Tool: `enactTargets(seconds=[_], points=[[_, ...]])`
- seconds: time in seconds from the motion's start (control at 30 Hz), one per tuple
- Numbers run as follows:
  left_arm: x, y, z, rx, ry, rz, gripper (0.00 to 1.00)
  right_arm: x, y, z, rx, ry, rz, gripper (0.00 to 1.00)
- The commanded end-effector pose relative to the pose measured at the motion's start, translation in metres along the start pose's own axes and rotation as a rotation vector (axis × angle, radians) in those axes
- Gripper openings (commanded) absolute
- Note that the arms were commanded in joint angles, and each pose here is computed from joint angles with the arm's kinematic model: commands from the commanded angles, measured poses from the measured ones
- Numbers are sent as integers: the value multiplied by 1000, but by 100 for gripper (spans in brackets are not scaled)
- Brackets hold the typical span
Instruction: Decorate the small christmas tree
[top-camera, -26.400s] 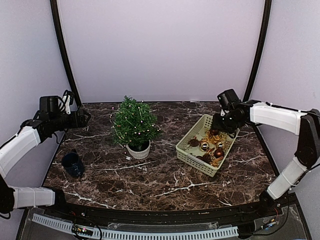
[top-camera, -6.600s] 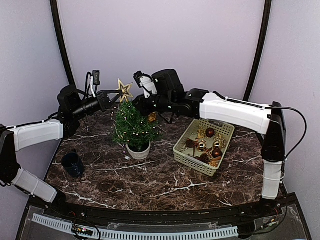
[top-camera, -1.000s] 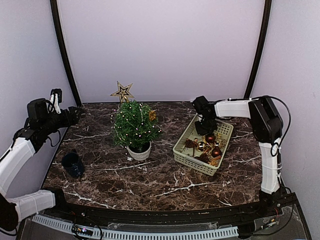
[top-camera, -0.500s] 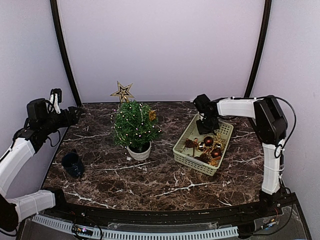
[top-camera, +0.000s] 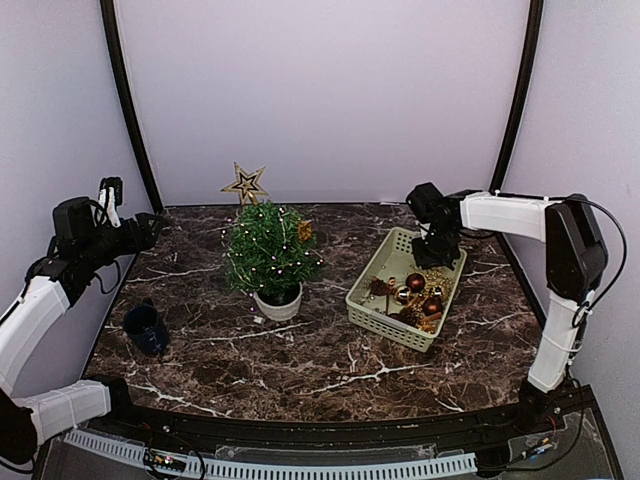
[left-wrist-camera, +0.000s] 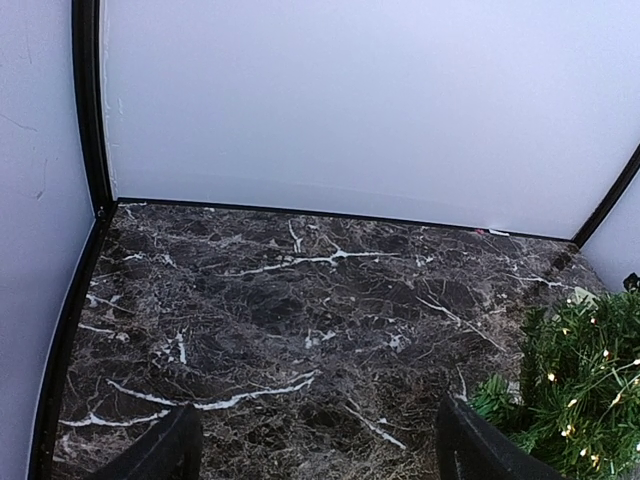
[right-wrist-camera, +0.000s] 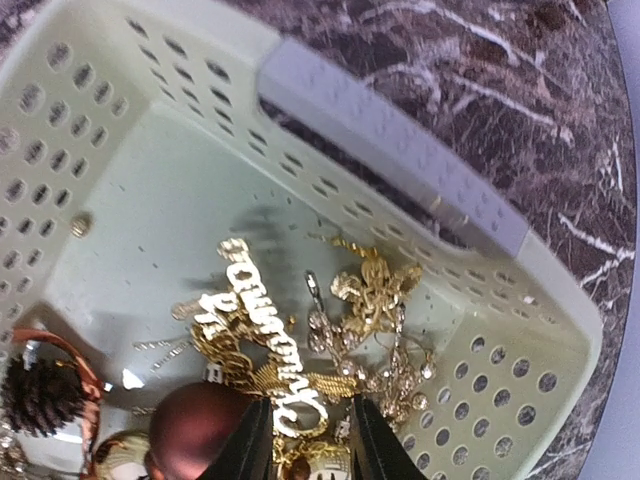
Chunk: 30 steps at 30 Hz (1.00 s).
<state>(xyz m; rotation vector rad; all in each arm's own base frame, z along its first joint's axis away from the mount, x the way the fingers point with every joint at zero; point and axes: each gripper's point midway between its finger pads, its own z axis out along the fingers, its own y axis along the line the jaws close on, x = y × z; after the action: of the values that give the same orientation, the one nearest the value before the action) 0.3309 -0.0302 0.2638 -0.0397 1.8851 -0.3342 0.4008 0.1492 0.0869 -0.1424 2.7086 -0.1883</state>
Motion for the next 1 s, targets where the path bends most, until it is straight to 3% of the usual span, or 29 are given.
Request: enactTargets(seconds=[0.0,0.37,0.63,0.83,0.97], points=[[-3,1,-3,0,-24,12,83,28,-15,0,57,66,12,29],[-4,2,-4,-5,-27,12,83,50,25,1,-102,133,-68,27],[-3,2,-4,-8,-28,11,83,8,62,1,-247,-19,-52,27],[-4,3,-6,-11,-33,12,83,6,36,11,-108,10,-56,35],[-5,3,-7,-14,-39,15,83,24,19,21,-119,86,-32,42]])
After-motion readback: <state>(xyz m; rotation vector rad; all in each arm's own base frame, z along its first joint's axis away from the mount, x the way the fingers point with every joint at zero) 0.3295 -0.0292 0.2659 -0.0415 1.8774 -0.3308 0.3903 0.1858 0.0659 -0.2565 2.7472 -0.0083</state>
